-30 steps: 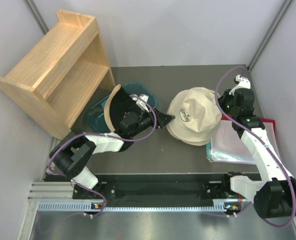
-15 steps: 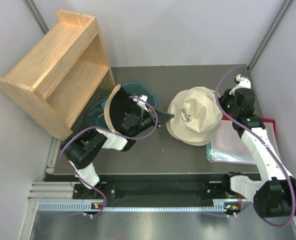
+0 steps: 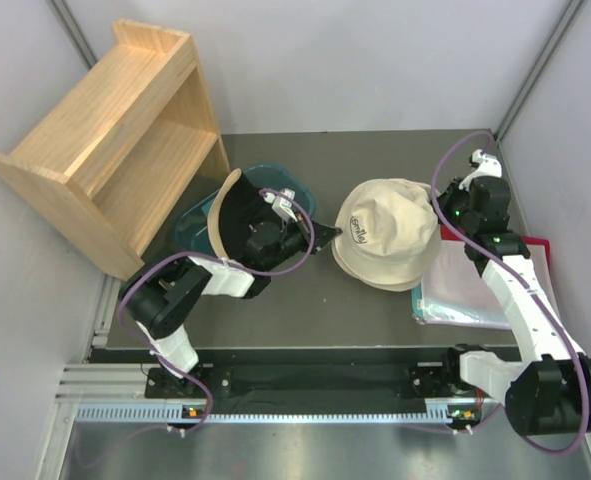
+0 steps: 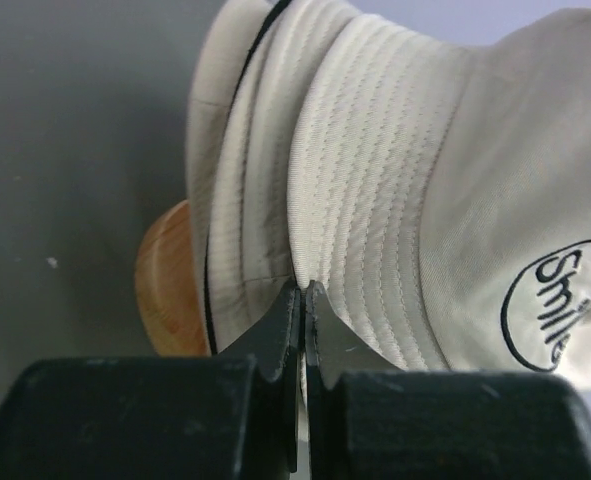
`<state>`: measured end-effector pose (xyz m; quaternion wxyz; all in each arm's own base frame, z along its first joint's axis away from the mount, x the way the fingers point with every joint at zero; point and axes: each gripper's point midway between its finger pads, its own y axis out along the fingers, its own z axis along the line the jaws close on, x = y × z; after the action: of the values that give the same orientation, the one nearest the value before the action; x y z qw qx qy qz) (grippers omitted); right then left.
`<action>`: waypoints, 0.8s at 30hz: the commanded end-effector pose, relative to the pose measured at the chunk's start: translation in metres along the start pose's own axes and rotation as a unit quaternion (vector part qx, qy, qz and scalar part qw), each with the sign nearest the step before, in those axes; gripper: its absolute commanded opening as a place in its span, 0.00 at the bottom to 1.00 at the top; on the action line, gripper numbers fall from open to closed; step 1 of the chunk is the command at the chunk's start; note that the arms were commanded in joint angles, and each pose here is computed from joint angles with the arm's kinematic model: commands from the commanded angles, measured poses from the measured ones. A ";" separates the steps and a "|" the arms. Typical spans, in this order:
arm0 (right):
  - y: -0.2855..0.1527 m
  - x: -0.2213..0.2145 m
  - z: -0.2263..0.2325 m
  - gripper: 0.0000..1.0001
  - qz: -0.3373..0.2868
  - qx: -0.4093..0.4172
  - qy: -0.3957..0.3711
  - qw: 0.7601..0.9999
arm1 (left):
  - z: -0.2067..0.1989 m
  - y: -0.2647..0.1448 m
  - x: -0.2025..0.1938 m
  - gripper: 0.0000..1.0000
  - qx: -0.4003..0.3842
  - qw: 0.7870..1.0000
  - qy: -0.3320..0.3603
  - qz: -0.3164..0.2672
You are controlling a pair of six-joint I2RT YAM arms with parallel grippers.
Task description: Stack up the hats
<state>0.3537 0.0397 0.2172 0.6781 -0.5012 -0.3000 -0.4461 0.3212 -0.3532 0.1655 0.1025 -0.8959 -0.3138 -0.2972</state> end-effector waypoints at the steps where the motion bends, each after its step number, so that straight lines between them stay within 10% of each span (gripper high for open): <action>1: 0.002 0.021 -0.016 0.00 -0.032 -0.033 -0.002 0.999 | 0.062 -0.011 -0.009 0.00 0.141 0.988 0.057 0.020; 11: -0.006 0.023 -0.025 0.03 -0.026 -0.063 0.008 0.998 | 0.052 0.001 -0.006 0.00 0.187 0.974 0.127 0.030; 18: -0.037 0.060 -0.041 0.70 -0.060 -0.109 0.009 0.992 | -0.002 -0.018 0.039 0.63 0.157 0.976 0.152 -0.015; 24: -0.068 0.095 -0.068 0.92 -0.085 -0.124 0.043 0.988 | -0.004 -0.070 0.110 0.91 0.231 0.950 0.191 -0.086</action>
<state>0.3422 -0.0388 0.2624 0.6011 -0.5533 -0.2437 -0.5227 0.3308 -0.3023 0.1999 0.2967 -0.7996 -0.3649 -0.3734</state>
